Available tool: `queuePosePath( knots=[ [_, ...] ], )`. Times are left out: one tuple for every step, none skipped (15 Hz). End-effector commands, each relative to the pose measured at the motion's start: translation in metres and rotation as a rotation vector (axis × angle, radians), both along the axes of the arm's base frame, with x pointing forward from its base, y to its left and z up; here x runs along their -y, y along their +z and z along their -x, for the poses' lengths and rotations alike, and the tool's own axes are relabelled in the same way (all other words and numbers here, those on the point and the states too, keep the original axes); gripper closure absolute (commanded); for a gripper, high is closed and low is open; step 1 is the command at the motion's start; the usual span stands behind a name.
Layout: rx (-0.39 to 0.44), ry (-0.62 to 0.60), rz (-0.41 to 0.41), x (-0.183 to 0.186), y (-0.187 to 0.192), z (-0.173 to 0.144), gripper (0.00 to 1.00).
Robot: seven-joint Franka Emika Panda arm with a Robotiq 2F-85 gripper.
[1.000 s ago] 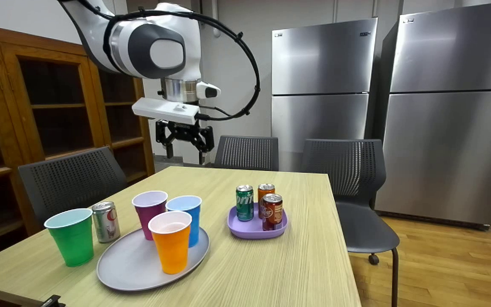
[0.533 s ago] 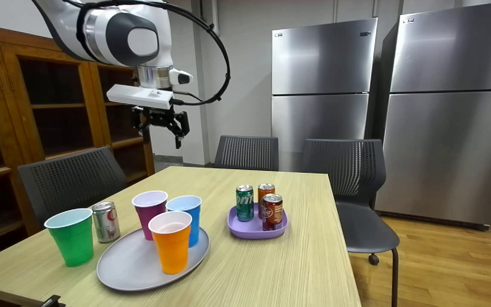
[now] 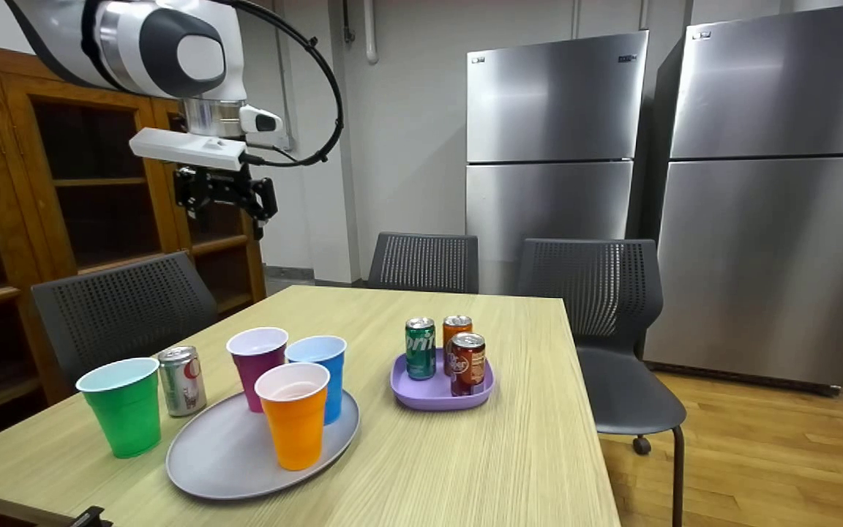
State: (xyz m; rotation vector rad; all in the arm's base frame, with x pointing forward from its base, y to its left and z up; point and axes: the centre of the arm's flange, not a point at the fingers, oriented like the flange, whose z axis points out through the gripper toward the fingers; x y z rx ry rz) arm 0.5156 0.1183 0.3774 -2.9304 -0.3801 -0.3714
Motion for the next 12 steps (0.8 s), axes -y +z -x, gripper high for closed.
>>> queuePosePath(
  knots=[
    [-0.006,0.047,-0.019,-0.034,0.011,0.003,0.00],
    [-0.002,0.065,-0.021,-0.042,0.011,0.003,0.00],
    [-0.002,0.083,-0.021,-0.052,0.009,0.003,0.00],
    [0.006,0.063,-0.007,-0.037,0.004,0.007,0.00],
    [0.007,0.078,-0.007,-0.045,0.004,0.009,0.00],
    [0.007,0.086,-0.008,-0.049,0.004,0.009,0.00],
    [0.007,0.089,-0.008,-0.050,0.005,0.010,0.00],
    [0.008,0.088,-0.008,-0.050,0.005,0.009,0.00],
    [0.008,0.087,-0.008,-0.050,0.005,0.009,0.00],
    [0.008,0.087,-0.008,-0.050,0.005,0.009,0.00],
    [0.008,0.087,-0.008,-0.050,0.005,0.009,0.00],
    [0.008,0.087,-0.008,-0.050,0.005,0.009,0.00]
  ],
)
